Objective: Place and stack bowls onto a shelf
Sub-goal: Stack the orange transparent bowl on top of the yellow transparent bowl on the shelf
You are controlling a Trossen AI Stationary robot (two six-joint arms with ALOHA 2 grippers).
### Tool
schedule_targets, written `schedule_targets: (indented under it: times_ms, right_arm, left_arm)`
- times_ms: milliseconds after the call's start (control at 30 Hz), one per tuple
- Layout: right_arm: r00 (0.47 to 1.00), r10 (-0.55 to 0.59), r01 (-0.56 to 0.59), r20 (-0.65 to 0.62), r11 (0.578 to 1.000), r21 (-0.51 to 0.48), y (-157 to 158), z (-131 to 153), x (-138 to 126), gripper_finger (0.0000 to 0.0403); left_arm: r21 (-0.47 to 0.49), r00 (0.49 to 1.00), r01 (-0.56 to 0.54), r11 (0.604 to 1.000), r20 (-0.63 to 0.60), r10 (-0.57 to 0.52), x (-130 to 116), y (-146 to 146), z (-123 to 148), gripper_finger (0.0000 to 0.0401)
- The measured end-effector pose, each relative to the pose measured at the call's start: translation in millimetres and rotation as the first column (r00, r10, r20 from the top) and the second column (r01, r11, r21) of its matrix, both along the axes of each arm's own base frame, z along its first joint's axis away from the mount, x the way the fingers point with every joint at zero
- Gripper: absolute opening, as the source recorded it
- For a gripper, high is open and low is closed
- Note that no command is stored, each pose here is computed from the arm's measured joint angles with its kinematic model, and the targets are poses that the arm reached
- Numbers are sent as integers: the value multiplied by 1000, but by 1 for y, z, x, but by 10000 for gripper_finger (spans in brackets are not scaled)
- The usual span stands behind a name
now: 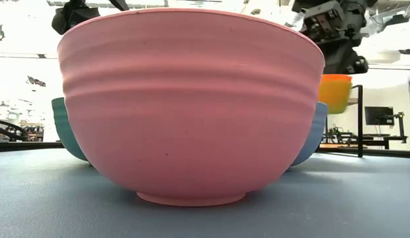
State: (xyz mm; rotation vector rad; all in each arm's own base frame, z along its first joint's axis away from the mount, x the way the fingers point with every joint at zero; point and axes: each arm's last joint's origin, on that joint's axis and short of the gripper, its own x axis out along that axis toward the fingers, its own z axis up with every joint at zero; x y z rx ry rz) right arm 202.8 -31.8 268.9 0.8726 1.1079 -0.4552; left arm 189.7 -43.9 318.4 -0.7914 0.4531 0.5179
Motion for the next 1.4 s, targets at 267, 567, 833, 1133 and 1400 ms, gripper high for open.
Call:
schedule_targets:
  times_ms: [267,567,833,1133,1400]
  right_arm:
    - [1000,-2,3,23,1000,-28,-1,4,-3,16]
    - [993,-95,86,-70,989,-119,-5,5,-11,27]
    - [974,-30,-26,-224,970,-241,-5,1,-22,152]
    - [884,407,-467,-231,800,-378,14,0,-5,162]
    - [774,533,-631,-343,698,-339,10,-26,21,139]
  left_arm:
    - [5,1000,-1,1000,0,1,0,0,0,209]
    - [10,1000,-6,1000,-8,6,0,2,0,209]
    - [11,1000,-19,1000,-20,20,0,4,-1,209]
    - [22,1000,-14,1000,-25,15,-1,4,-2,209]
    - [30,1000,-9,1000,-28,9,-1,4,-2,209]
